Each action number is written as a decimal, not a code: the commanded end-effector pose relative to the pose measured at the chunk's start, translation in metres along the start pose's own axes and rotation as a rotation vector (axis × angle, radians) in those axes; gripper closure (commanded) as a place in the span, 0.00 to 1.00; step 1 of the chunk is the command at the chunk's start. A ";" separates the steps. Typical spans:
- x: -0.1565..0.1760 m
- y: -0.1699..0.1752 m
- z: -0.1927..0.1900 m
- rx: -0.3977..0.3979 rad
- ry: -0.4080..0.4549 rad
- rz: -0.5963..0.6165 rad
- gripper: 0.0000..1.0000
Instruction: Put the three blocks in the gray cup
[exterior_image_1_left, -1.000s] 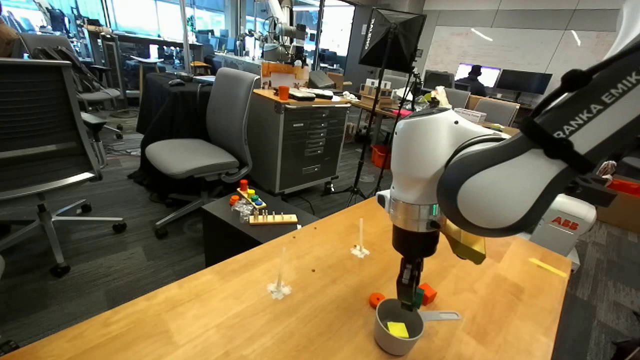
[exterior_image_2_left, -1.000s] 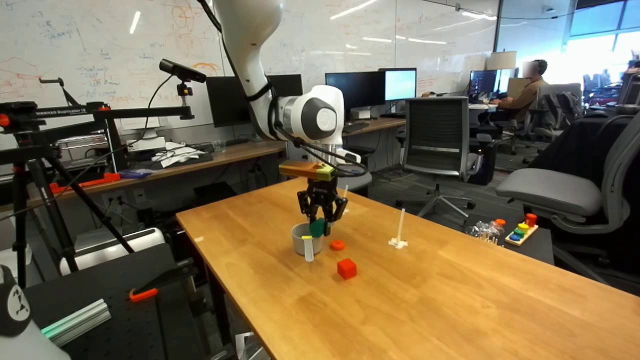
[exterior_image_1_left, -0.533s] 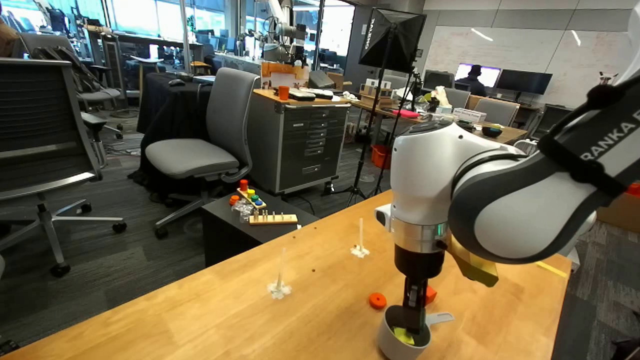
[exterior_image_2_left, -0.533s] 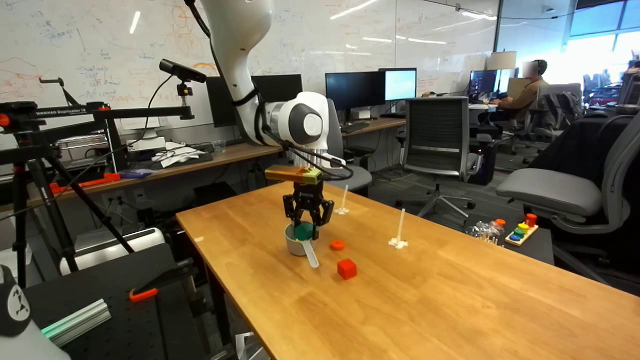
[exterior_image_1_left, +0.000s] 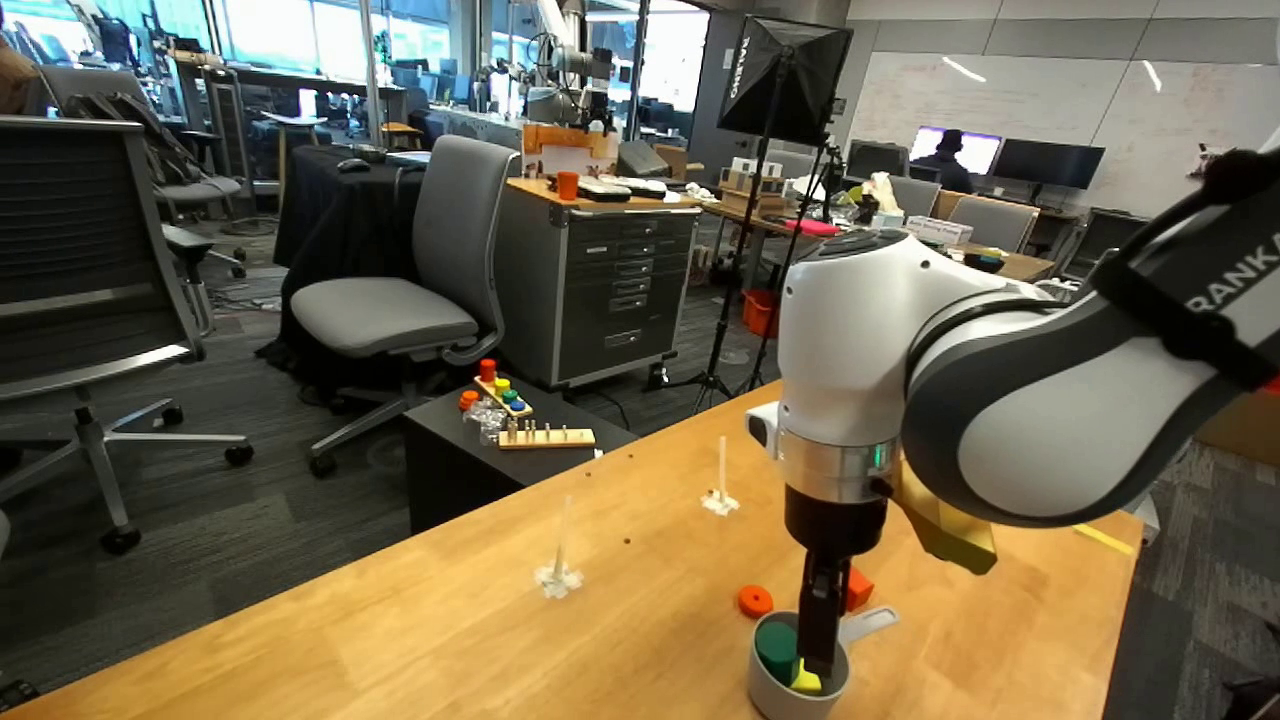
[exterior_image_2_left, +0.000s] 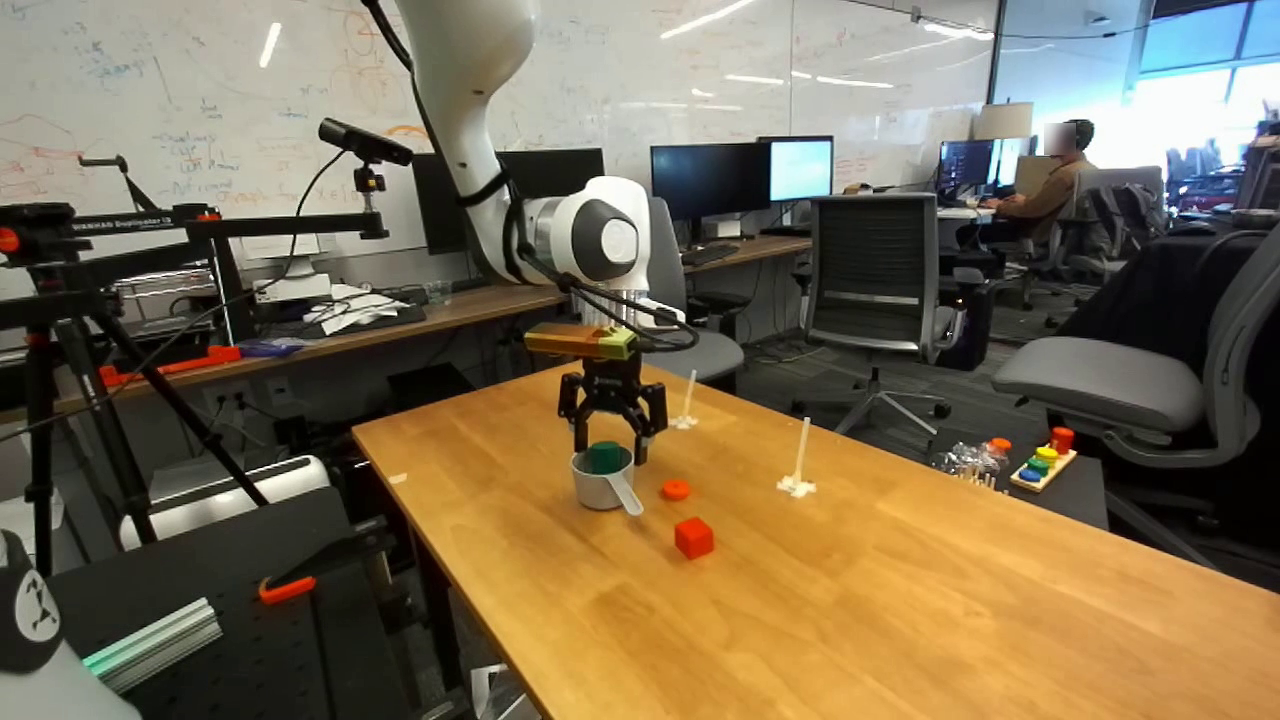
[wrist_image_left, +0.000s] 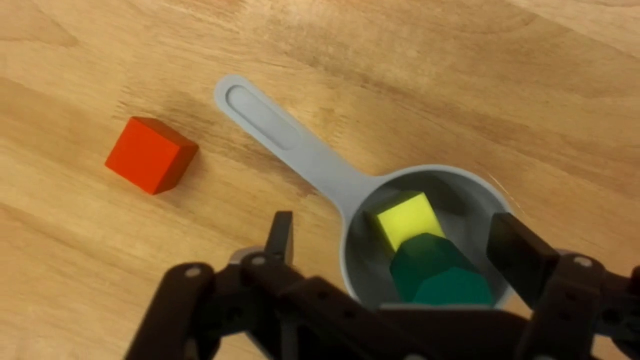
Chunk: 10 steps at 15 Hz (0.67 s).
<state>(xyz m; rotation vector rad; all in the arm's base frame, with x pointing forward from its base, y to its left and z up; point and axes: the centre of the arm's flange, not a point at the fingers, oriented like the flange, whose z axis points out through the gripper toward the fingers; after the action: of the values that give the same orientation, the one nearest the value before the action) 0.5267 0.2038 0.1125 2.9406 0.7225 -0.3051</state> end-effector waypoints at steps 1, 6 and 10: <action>-0.002 0.018 -0.018 -0.019 0.024 0.056 0.00; 0.007 0.084 -0.026 -0.031 0.043 0.185 0.00; 0.006 0.141 -0.030 0.008 0.061 0.374 0.00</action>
<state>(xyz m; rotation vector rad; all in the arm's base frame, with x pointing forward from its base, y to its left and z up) 0.5840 0.1082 0.1393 2.9835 0.3671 -0.1974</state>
